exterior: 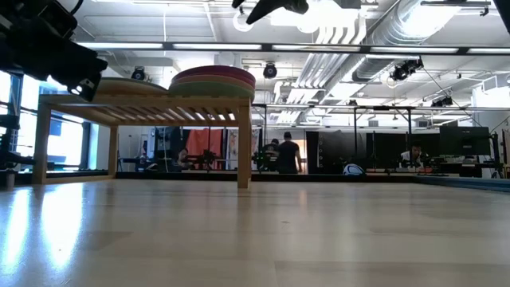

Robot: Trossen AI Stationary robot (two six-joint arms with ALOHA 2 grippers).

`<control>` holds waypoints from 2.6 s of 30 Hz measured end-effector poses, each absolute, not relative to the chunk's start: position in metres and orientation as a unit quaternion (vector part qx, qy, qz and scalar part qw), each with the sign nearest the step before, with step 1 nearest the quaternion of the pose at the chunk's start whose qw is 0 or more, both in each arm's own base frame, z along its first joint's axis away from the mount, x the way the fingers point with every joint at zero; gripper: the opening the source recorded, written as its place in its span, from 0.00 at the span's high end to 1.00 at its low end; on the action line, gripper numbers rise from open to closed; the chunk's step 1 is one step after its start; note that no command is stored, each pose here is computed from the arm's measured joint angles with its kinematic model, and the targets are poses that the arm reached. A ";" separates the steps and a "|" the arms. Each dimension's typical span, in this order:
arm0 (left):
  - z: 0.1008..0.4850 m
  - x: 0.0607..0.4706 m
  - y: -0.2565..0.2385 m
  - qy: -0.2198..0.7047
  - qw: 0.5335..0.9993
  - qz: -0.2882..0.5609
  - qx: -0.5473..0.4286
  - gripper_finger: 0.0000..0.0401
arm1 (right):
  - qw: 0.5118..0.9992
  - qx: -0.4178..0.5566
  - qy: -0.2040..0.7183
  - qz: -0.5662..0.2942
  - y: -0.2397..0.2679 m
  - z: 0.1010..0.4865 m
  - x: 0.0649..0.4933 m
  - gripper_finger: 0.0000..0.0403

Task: Place and stack plates onto a shelf
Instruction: Return to Home Position

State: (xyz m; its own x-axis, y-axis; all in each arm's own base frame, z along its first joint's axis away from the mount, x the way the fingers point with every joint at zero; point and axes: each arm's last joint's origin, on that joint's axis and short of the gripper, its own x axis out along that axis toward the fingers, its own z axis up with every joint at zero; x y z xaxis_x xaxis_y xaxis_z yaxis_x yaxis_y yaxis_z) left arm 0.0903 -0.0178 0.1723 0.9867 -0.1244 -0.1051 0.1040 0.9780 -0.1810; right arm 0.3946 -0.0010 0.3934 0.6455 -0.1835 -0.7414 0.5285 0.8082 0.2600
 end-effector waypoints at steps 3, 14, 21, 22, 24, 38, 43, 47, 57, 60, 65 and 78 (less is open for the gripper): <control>0.172 0.091 -0.018 0.064 0.991 -0.056 -0.104 0.80 | 0.881 0.215 0.364 -0.211 0.001 0.395 0.394 0.61; 0.171 0.091 -0.018 0.072 0.987 -0.058 -0.132 0.80 | 0.919 0.097 0.278 -0.261 0.015 0.454 0.337 0.61; 0.171 0.091 -0.018 0.072 0.987 -0.058 -0.132 0.80 | 0.930 0.056 0.239 -0.272 0.025 0.487 0.273 0.61; 0.171 0.091 -0.018 0.072 0.987 -0.058 -0.132 0.80 | 0.933 0.055 0.234 -0.269 0.024 0.489 0.264 0.61; 0.171 0.091 -0.018 0.072 0.987 -0.058 -0.132 0.80 | 0.938 0.056 0.226 -0.258 0.023 0.490 0.246 0.61; 0.171 0.091 -0.018 0.072 0.987 -0.058 -0.131 0.80 | 0.978 0.096 0.109 -0.149 0.014 0.408 0.160 0.61; 0.171 0.091 -0.018 0.072 0.987 -0.058 -0.131 0.80 | 0.983 0.111 0.096 -0.107 0.014 0.363 0.149 0.61; 0.171 0.091 -0.018 0.072 0.987 -0.058 -0.132 0.80 | 0.986 0.124 0.085 -0.071 0.015 0.331 0.143 0.61; 0.171 0.091 -0.018 0.072 0.987 -0.058 -0.132 0.80 | 0.984 0.173 0.027 -0.020 0.013 0.266 0.116 0.61; 0.171 0.091 -0.018 0.072 0.987 -0.058 -0.132 0.80 | 0.986 0.167 0.016 -0.020 0.011 0.255 0.108 0.61; 0.171 0.091 -0.018 0.071 0.989 -0.056 -0.118 0.80 | 0.988 0.149 -0.007 -0.031 0.009 0.244 0.097 0.61; 0.171 0.091 -0.018 0.070 0.990 -0.052 -0.114 0.80 | 0.986 0.162 -0.032 -0.040 0.006 0.202 0.086 0.61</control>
State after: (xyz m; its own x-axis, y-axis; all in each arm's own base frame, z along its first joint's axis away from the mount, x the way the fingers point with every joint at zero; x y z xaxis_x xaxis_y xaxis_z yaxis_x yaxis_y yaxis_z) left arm 0.0915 -0.0179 0.1710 0.9848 -0.1194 -0.1257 0.0877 0.9684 -0.2334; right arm 0.0859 0.0064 0.2020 0.9948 -0.0891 0.0503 0.0684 0.9446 0.3212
